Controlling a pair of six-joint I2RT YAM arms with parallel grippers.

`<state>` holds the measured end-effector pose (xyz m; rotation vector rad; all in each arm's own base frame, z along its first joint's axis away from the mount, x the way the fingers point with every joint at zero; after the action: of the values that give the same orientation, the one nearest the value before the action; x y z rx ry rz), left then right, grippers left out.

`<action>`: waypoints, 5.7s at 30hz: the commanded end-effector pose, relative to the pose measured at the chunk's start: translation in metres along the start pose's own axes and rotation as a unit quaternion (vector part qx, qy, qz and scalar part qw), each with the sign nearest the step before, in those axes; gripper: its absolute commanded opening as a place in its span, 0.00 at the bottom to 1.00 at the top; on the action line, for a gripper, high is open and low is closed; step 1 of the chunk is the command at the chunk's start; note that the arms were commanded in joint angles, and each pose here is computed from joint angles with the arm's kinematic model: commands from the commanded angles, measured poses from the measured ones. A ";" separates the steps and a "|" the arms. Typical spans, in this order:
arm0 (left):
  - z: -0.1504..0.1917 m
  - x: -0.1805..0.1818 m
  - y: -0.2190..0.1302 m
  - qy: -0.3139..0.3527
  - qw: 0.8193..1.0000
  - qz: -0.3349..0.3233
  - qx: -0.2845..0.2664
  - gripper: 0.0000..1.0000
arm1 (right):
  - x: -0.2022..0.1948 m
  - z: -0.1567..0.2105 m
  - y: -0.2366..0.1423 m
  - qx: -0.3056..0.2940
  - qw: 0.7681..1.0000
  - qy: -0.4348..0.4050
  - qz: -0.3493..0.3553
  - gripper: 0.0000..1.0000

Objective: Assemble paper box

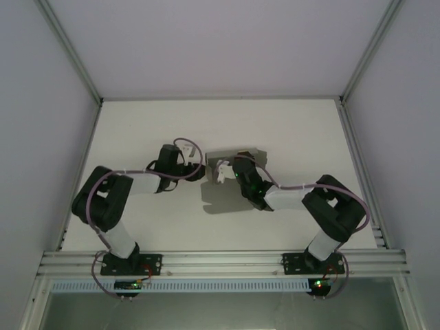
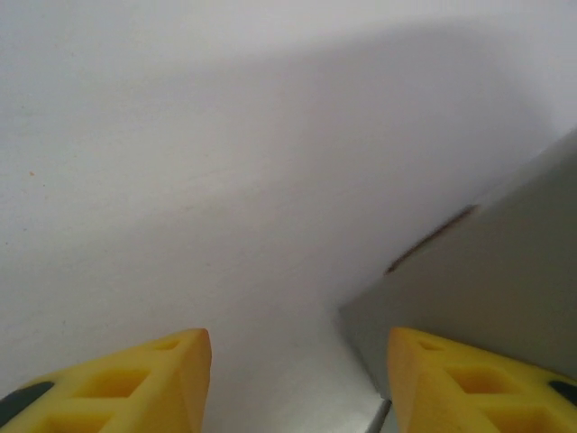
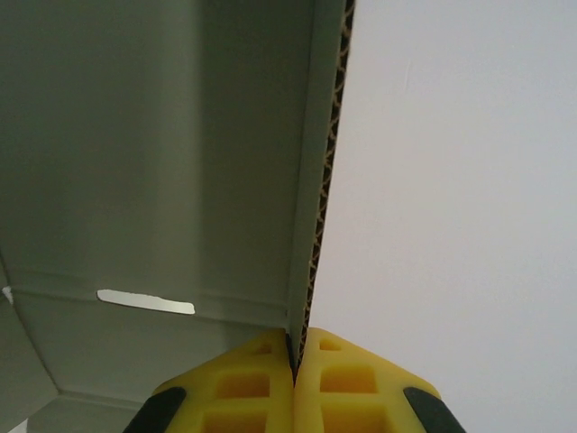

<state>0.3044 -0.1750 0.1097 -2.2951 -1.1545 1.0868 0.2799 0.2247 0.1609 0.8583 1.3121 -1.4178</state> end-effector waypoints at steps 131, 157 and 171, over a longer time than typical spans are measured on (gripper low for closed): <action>-0.049 -0.053 -0.032 -0.008 0.976 -0.164 -0.141 0.00 | -0.130 0.094 -0.070 -0.081 0.723 0.679 -0.099 0.99; -0.053 -0.067 -0.053 -0.059 0.979 -0.137 -0.141 0.00 | -0.083 0.026 0.014 0.036 0.669 0.740 -0.063 0.99; -0.056 -0.061 -0.077 -0.074 0.964 -0.193 -0.169 0.00 | -0.055 0.068 -0.052 0.099 0.676 0.722 -0.111 0.99</action>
<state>0.2803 -0.1895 0.2097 -2.1649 -1.7531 1.0127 0.2741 0.1959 0.2448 2.1819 2.5515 -0.7308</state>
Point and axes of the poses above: each hand's point on the last joint's axis, 136 mm out from that joint toward the fingers, its own y axis out along the fingers, its own x axis along the line the jaws close on, z = x × y, the point moved 9 cm from there along -y, back along the fingers, and after that the axes turned 5 degrees about -y, right-handed, at the moved point
